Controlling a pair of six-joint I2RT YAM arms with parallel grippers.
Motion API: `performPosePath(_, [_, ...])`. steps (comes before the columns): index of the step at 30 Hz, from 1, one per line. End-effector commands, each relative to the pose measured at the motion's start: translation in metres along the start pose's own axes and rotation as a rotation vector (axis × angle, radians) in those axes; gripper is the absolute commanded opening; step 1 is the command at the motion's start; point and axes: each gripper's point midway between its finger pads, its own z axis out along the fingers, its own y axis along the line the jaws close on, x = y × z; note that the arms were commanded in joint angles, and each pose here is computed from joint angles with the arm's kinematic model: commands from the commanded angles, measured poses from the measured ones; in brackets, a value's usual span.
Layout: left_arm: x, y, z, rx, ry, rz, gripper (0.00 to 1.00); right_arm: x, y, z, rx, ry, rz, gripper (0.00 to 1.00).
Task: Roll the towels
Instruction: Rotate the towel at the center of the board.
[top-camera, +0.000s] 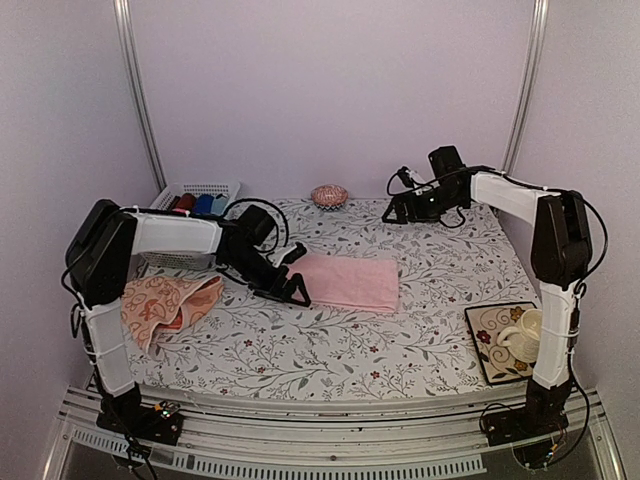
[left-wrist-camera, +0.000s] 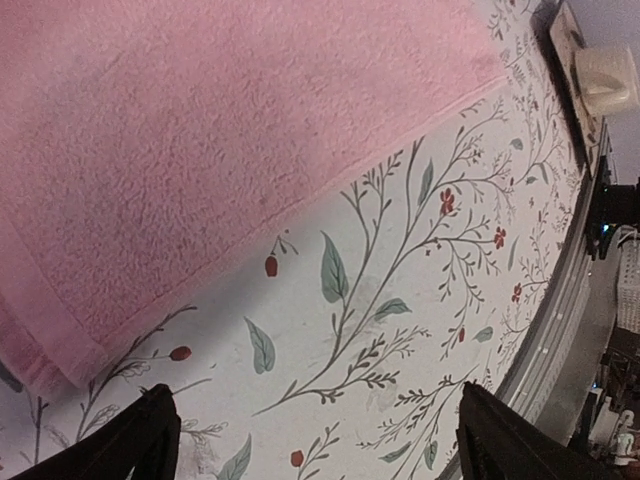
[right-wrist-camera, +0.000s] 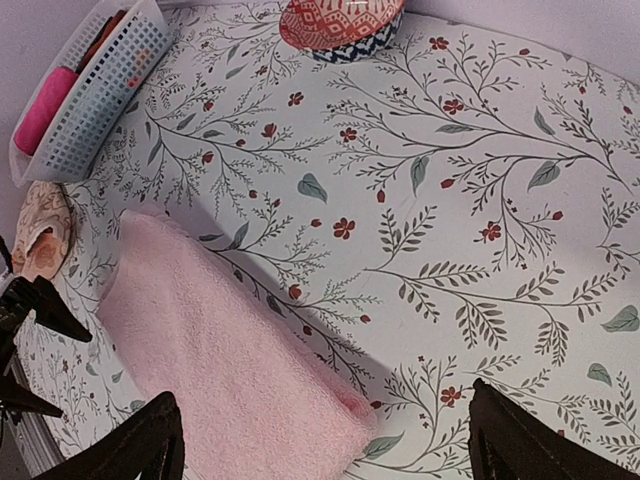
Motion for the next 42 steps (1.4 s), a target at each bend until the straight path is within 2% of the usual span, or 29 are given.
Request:
performPosePath(1, [0.015,0.006,0.029,0.021,0.079,-0.033,0.97,-0.001,-0.009,0.001,0.035,0.004,-0.007,0.99])
performPosePath(4, [0.014,0.013,0.036,0.005,0.078,-0.043,0.97,0.0,-0.011,-0.001,0.045,0.005,-0.011,0.99])
performPosePath(11, [-0.006,0.058,0.052,-0.187,0.04,-0.064,0.97,0.008,-0.007,-0.001,0.018,0.014,-0.01,0.99])
performPosePath(15, [-0.04,0.079,0.063,-0.254,-0.049,-0.036,0.97,0.02,-0.003,0.003,-0.022,0.034,-0.015,0.99])
performPosePath(22, [-0.125,0.093,0.076,-0.302,-0.228,0.035,0.97,0.056,0.003,0.018,-0.103,0.114,0.049,0.99])
performPosePath(27, [-0.173,0.084,0.055,-0.305,-0.369,0.05,0.97,0.088,0.003,0.027,-0.114,0.184,0.099,0.99])
performPosePath(31, [-0.173,0.083,0.031,-0.32,-0.429,0.044,0.97,0.113,-0.003,0.032,-0.08,0.235,0.172,0.99])
performPosePath(36, [-0.161,0.085,-0.004,-0.341,-0.473,0.037,0.97,0.131,0.01,0.04,-0.079,0.278,0.174,0.99])
performPosePath(42, [-0.15,0.079,-0.033,-0.374,-0.487,0.064,0.97,0.144,0.052,0.045,-0.144,0.308,0.155,0.99])
